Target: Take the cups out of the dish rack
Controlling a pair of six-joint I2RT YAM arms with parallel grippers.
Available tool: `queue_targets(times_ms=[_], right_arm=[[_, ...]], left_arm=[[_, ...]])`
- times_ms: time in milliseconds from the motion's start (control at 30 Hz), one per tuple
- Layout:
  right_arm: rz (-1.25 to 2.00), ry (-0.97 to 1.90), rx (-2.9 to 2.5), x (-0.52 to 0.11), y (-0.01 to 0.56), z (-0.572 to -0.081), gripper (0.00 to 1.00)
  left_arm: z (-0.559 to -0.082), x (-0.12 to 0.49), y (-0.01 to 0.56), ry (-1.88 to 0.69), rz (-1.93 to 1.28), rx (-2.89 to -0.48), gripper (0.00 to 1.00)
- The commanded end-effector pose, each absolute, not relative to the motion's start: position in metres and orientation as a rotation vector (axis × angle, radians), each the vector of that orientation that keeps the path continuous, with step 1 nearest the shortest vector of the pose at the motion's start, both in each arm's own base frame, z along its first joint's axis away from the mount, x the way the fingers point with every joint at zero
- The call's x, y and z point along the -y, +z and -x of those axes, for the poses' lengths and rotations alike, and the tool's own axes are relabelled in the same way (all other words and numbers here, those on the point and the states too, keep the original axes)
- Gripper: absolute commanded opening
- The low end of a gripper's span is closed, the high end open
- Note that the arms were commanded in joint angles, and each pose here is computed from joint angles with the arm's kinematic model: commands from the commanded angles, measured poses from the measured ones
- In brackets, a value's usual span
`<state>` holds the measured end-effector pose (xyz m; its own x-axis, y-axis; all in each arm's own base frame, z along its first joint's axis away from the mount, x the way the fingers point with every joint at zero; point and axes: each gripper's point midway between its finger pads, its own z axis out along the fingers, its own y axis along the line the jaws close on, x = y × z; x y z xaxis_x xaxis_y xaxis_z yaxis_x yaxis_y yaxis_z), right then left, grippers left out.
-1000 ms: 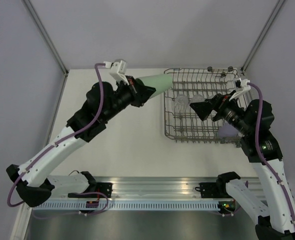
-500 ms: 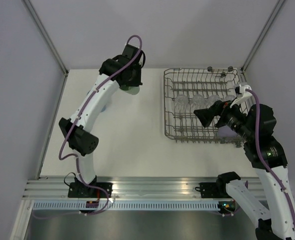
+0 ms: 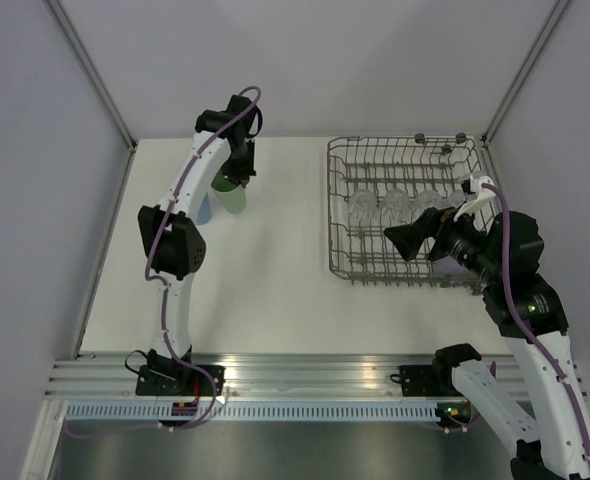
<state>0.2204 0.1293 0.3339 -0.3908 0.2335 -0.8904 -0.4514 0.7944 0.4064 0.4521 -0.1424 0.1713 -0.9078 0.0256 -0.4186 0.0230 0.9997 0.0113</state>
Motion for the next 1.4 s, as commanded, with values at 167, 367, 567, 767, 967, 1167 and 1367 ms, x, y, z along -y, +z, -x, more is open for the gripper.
queue_targets(times_ms=[167,367,567,767,967,1167,1367], right_arm=[[0.209,0.773,-1.784,-0.136,0.342,-0.220,0.98],[0.213,0.757,-1.776,-0.135,0.342,-0.220,0.98],[0.230,0.750,-1.770,-0.136,0.343,-0.217,0.98],[0.243,0.744,-1.762,-0.136,0.345,-0.214,0.98],[0.248,0.751,-1.766,-0.138,0.345,-0.214,0.98],[0.248,0.759,-1.768,-0.139,0.343,-0.214,0.98],[0.235,0.751,-1.792,-0.139,0.339,-0.219,0.98]], left_arm=[[-0.460,0.138,0.155,0.018,-0.152,-2.753,0.03],[-0.462,0.136,0.129,0.045,-0.174,-2.806,0.06],[-0.465,0.134,0.117,0.065,-0.181,-2.823,0.09],[-0.469,0.132,0.117,0.064,-0.175,-2.810,0.15],[-0.470,0.130,0.124,0.060,-0.161,-2.794,0.32],[-0.469,0.132,0.133,0.040,-0.157,-2.779,0.49],[-0.463,0.135,0.162,-0.015,-0.134,-2.727,0.53]])
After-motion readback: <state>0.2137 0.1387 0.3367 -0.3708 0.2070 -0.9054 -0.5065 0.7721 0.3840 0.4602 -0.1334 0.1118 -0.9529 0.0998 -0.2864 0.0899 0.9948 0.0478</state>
